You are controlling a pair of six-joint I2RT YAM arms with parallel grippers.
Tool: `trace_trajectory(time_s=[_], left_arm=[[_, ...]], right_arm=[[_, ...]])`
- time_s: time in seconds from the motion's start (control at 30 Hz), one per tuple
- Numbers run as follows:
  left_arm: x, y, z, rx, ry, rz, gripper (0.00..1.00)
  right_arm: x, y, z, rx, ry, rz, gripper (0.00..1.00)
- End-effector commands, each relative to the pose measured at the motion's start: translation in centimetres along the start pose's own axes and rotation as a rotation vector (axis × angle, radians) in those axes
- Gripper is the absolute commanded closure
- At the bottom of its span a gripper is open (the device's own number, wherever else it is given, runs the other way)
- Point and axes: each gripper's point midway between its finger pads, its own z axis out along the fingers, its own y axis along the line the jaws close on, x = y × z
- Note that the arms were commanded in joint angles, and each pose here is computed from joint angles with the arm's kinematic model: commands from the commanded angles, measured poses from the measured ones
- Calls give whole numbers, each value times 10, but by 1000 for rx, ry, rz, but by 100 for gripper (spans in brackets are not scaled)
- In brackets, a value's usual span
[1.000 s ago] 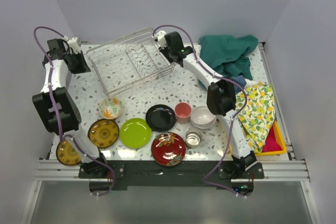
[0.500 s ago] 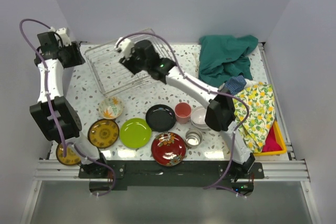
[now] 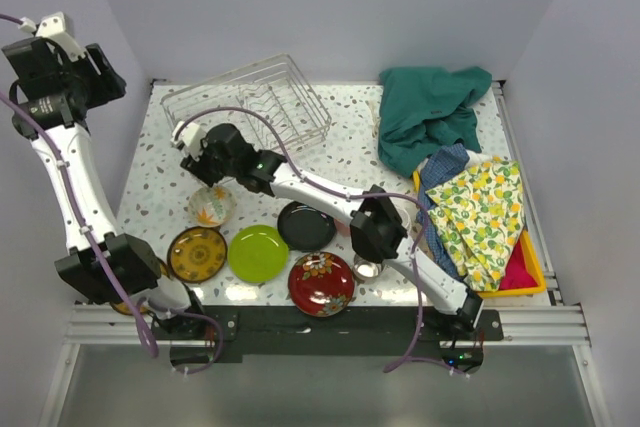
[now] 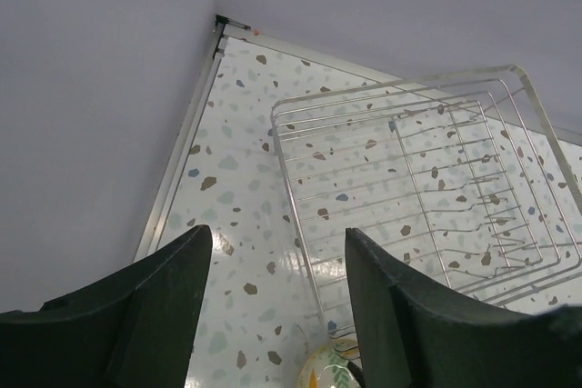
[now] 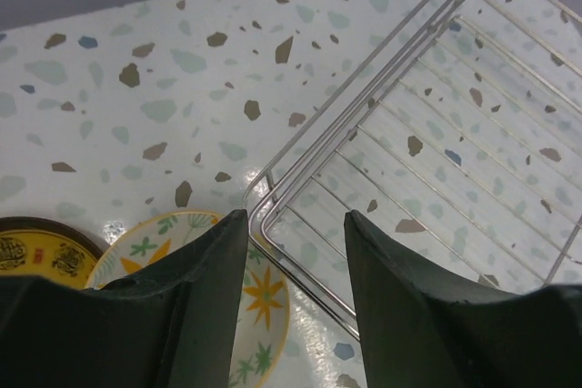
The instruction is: Load the mixed dishes into the dish rack
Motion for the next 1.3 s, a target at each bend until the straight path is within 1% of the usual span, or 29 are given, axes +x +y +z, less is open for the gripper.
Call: trace_trajectory(time_s=[0.0,0.17,0.27,0.3,0.37,0.4,0.47,0.5,0.6,0.67,0.73,0.87,0.9,1.07,1.27], left_arm=[[6,-6,-21,51,39,-18,35],[18,-6,-21,59,46,-23,35],[23,-8,-22,71,52,-40,35],[23,-9,-22,74,52,-45,35],[24,-11,-22,81,52,-57,36],[24,-12,-23,83,48,-60,36],[25,-13,-24,87,44,-72,36],[27,-14,-24,90,45,-75,36],[31,-15,-24,96,46,-85,36],[34,-15,-25,96,46,-92,36],[37,-15,-24,97,49,-96,36],[38,-18,-24,110,45,-95,36],[39,-17,-24,110,46,-96,36],[46,-20,-20,131,50,-107,36],[79,-18,-5,164,128,-124,37]], right_arm=[[-32,12,3,18,-90,3,51],[-23,21,12,-7,-87,-22,54],[-12,24,14,-19,-55,-35,58],[-4,23,13,-25,-32,-42,63],[2,26,10,-43,-10,-45,68],[2,22,8,-46,-6,-49,73],[4,18,2,-51,0,-56,76],[12,18,2,-57,19,-67,80],[9,12,-5,-62,23,-77,84],[8,7,-10,-63,34,-80,92],[12,5,-14,-65,49,-93,96],[13,-4,-27,-60,71,-106,99],[21,-4,-28,-64,90,-109,99],[27,-17,-38,-38,122,-104,100],[33,-36,-42,9,146,-135,100]])
